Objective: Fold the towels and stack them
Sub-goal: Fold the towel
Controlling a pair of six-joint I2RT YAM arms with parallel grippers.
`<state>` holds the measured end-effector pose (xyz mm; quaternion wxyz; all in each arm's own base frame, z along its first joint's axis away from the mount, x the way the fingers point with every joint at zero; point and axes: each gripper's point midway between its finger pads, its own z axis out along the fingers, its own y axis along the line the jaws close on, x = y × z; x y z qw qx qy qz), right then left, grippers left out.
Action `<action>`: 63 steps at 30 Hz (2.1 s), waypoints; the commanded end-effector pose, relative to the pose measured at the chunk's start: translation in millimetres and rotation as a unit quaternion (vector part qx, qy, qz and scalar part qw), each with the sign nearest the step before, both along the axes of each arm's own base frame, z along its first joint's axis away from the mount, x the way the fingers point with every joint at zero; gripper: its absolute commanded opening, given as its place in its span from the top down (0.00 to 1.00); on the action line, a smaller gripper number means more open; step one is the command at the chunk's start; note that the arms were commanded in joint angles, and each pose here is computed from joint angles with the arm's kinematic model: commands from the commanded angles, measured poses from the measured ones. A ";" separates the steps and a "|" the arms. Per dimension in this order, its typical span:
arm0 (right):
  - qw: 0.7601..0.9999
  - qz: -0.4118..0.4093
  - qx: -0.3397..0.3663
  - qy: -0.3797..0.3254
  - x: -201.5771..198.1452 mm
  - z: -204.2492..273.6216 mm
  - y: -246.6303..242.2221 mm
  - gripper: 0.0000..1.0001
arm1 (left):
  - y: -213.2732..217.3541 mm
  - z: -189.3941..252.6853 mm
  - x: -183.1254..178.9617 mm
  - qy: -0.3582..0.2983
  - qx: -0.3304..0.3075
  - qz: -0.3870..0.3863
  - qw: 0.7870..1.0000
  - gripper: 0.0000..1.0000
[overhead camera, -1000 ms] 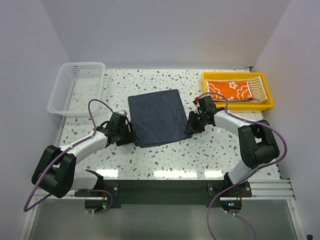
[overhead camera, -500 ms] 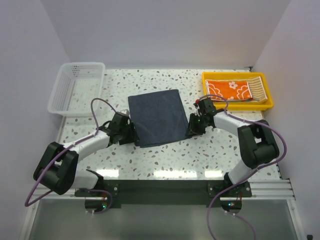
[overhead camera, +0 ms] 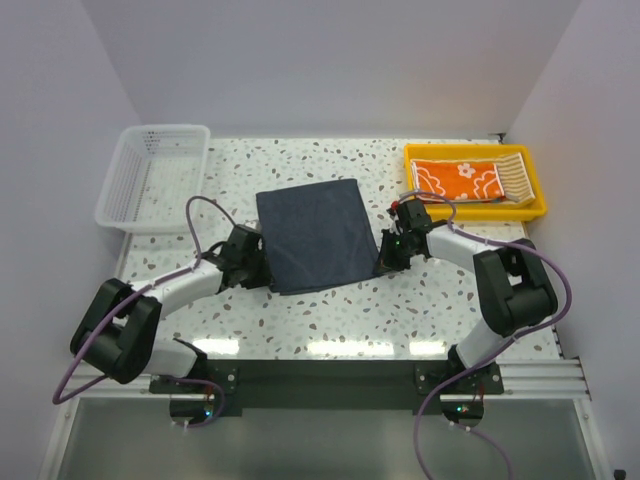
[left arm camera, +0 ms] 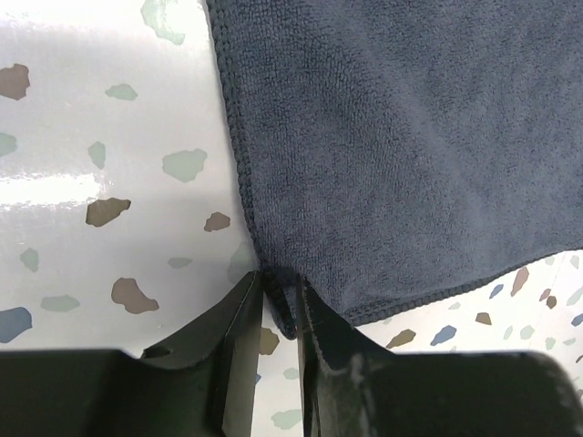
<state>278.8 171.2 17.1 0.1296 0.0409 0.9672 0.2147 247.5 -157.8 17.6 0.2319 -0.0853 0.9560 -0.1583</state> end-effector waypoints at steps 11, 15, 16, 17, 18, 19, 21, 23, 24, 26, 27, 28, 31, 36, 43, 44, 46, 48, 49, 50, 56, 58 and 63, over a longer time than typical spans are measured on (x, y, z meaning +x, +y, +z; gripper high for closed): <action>0.999 0.002 0.012 -0.036 11.7 21.3 6.4 1.00 | 0.5 -5.2 -17.3 0.033 0.015 -0.007 0.999 0.81; 0.999 0.004 0.015 -0.046 15.9 30.1 7.6 1.00 | -3.2 5.8 -9.5 0.017 0.009 -0.007 1.000 1.00; 0.999 0.006 0.011 -0.049 18.9 34.6 7.4 1.00 | -2.6 10.2 -7.1 0.012 0.012 -0.006 1.000 1.00; 0.998 0.008 0.010 -0.054 20.7 38.9 7.5 1.00 | -3.7 15.3 -4.2 0.007 0.011 -0.007 1.000 1.00; 0.998 0.013 0.010 -0.060 22.5 44.0 7.1 1.00 | -8.7 28.1 5.1 -0.006 0.005 -0.008 1.000 1.00; 0.998 0.012 0.001 -0.066 27.6 50.6 5.2 1.00 | -3.8 31.8 8.9 -0.011 0.021 -0.002 1.000 1.00; 0.997 0.017 -0.013 -0.080 33.4 60.0 1.0 1.00 | -8.2 48.5 19.7 -0.028 0.016 -0.002 0.999 1.00; 0.995 0.018 -0.026 -0.090 38.0 70.2 -3.6 1.00 | -11.1 57.5 21.4 -0.031 0.008 -0.002 0.999 1.00; 0.995 0.020 -0.030 -0.095 38.8 74.4 -4.5 1.00 | -13.0 66.4 23.5 -0.041 0.000 -0.001 0.999 1.00; 0.994 0.017 -0.043 -0.102 38.5 81.9 -12.4 1.00 | -15.6 71.3 20.6 -0.041 -0.013 0.000 0.999 1.00; 0.994 0.015 -0.048 -0.101 36.3 80.6 -15.8 1.00 | -16.1 75.6 19.5 -0.047 -0.018 0.000 0.999 1.00; 0.993 0.013 -0.054 -0.103 34.2 81.7 -20.0 1.00 | -21.7 78.1 16.8 -0.044 -0.037 -0.005 0.998 1.00; 0.992 0.007 -0.074 -0.101 29.9 71.0 -31.6 1.00 | -31.0 74.1 8.5 -0.042 -0.068 -0.018 0.997 1.00; 0.995 0.001 -0.072 -0.075 22.1 39.0 -37.5 1.00 | -44.2 40.3 -6.3 -0.019 -0.088 -0.031 0.995 1.00; 0.995 -0.006 -0.081 -0.051 18.7 11.9 -43.0 1.00 | -52.9 6.5 -27.0 0.020 -0.066 -0.043 0.997 1.00; 0.996 -0.006 -0.081 -0.049 17.9 10.0 -42.9 1.00 | -51.2 2.1 -29.7 0.024 -0.063 -0.042 0.997 1.00; 0.996 -0.008 -0.082 -0.042 15.8 4.2 -44.4 1.00 | -50.7 -1.0 -32.2 0.027 -0.062 -0.043 0.997 1.00; 0.996 -0.006 -0.086 -0.037 13.9 -1.0 -44.9 1.00 | -53.0 -3.2 -37.1 0.034 -0.062 -0.044 0.996 1.00; 0.996 -0.006 -0.087 -0.035 13.3 -1.8 -45.6 1.00 | -53.5 -3.2 -38.3 0.035 -0.062 -0.046 0.996 1.00; 0.995 -0.004 -0.088 -0.037 14.9 0.4 -45.0 1.00 | -56.3 1.1 -38.5 0.030 -0.065 -0.047 0.996 1.00; 0.994 -0.005 -0.085 -0.068 26.9 32.6 -43.9 1.00 | -56.5 32.1 -25.4 -0.006 -0.057 -0.035 0.998 1.00; 0.992 -0.005 -0.089 -0.086 32.8 51.4 -45.3 1.00 | -57.2 44.2 -21.3 -0.016 -0.052 -0.035 0.998 1.00; 0.986 -0.029 -0.118 -0.117 37.6 69.6 -59.6 1.00 | -63.8 65.3 -21.7 -0.037 -0.062 -0.046 0.996 1.00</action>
